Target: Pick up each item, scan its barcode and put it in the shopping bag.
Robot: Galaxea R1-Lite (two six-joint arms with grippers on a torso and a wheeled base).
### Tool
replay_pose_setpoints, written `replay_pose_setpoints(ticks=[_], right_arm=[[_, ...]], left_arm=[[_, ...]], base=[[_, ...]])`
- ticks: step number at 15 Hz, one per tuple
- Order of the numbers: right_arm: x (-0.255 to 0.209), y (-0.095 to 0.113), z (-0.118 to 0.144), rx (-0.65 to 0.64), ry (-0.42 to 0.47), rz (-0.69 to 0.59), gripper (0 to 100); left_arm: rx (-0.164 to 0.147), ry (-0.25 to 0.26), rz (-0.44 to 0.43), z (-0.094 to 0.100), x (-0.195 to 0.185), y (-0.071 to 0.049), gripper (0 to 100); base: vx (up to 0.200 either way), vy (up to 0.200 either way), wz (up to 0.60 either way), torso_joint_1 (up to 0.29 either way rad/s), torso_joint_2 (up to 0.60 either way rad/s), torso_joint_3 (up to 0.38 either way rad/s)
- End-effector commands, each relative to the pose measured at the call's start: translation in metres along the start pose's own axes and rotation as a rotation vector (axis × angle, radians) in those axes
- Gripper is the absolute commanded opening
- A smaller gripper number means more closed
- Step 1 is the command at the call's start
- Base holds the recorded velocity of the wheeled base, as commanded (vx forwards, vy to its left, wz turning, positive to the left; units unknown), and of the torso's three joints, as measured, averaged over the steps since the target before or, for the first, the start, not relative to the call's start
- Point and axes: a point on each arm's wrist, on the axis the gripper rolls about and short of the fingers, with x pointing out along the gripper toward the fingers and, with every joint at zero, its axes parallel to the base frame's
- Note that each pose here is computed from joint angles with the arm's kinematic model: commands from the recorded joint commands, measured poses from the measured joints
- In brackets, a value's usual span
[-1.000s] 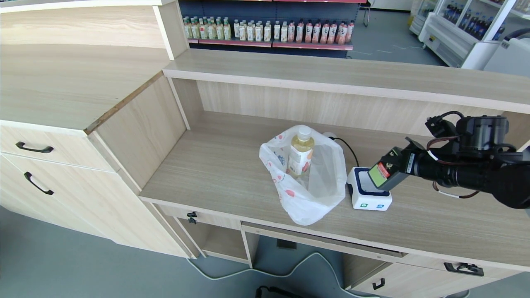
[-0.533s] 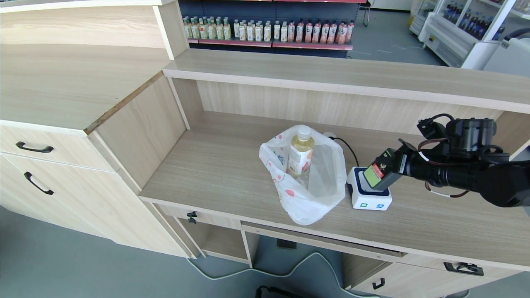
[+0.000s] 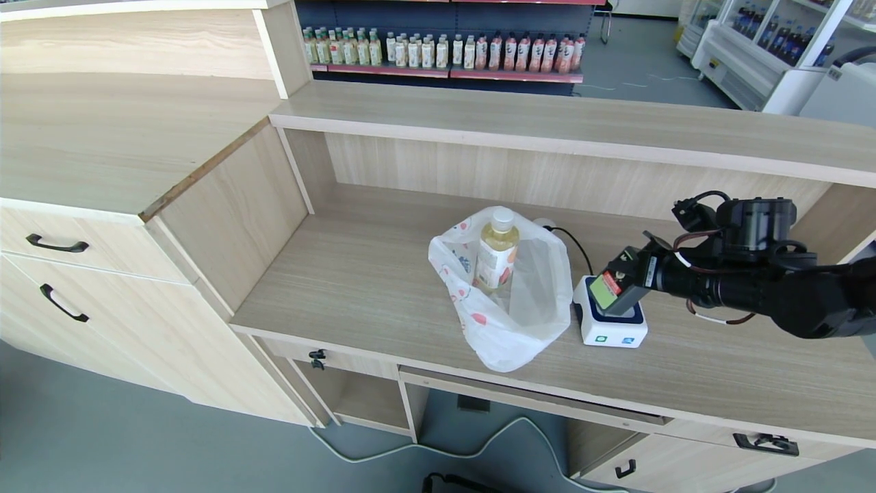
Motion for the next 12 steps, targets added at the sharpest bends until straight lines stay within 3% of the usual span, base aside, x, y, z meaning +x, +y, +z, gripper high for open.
replay_pose_setpoints(ticks=[1,12], right_arm=[[0.0037,-0.0011,-0.002,-0.002,0.007,0.0,0],[0.0082,-0.0029,-0.0043,0.0,0.013,-0.001,0]], left_arm=[[-0.001,-0.001,0.002,0.0,0.0,0.0,100],[0.0,-0.001,0.0,0.0,0.0,0.0,100]], base=[[0.0,0.0,0.0,0.0,0.0,0.0],[0.0,0.0,0.0,0.0,0.0,0.0]])
